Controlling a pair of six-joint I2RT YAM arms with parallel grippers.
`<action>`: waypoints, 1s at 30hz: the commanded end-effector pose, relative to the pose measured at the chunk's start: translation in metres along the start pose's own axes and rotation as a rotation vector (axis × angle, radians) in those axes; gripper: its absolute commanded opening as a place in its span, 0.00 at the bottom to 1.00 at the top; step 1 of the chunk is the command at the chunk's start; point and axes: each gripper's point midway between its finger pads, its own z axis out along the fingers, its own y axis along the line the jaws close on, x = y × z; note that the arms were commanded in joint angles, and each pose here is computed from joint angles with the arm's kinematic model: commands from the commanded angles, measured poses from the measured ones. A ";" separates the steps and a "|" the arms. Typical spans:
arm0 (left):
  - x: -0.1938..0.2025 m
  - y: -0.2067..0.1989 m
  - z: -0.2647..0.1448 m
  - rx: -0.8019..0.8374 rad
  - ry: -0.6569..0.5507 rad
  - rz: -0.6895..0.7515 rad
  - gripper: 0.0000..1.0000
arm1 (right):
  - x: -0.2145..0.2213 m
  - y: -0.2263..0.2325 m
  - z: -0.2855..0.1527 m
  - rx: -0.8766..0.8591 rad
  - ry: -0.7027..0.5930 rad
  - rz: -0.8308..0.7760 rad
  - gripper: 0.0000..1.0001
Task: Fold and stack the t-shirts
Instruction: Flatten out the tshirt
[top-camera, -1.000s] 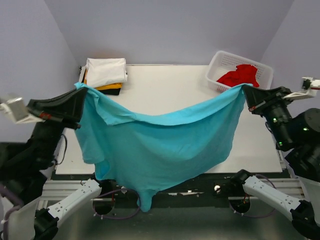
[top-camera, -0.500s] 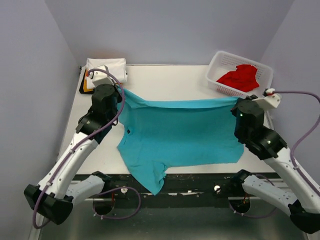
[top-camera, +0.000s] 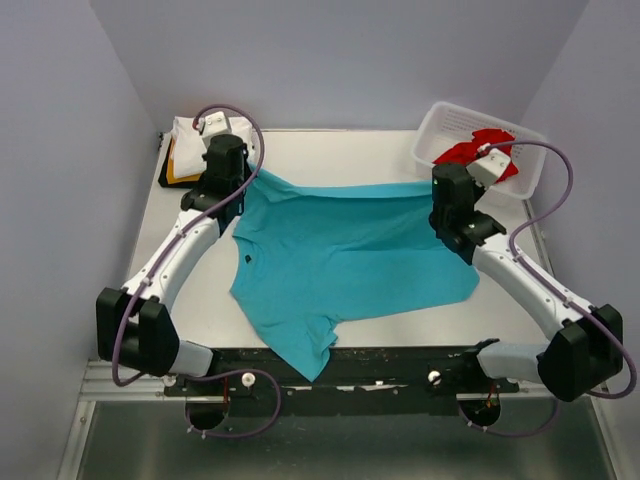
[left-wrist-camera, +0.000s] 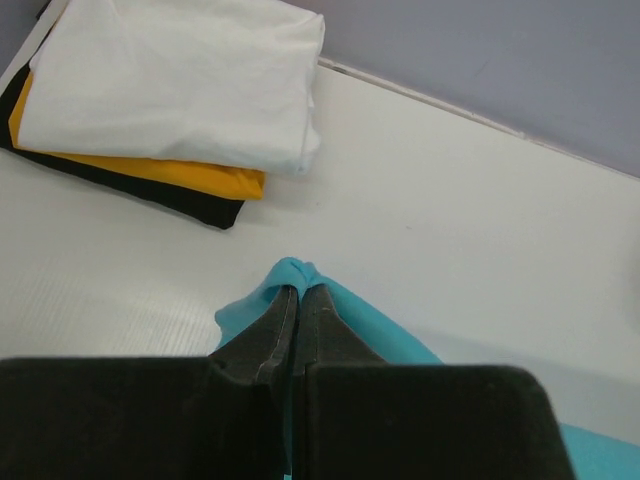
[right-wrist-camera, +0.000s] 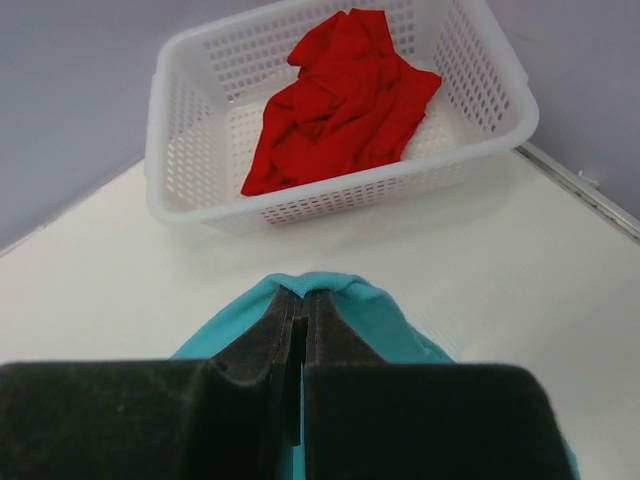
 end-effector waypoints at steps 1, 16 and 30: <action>-0.012 -0.012 0.029 0.026 0.011 -0.033 0.00 | 0.014 0.026 0.040 -0.072 0.032 0.003 0.01; 0.052 0.002 0.127 -0.068 0.319 -0.033 0.00 | 0.100 0.064 0.145 -0.083 0.237 -0.047 0.01; 0.047 0.009 0.152 -0.083 0.420 -0.043 0.99 | 0.121 0.095 0.179 -0.120 0.264 -0.076 0.55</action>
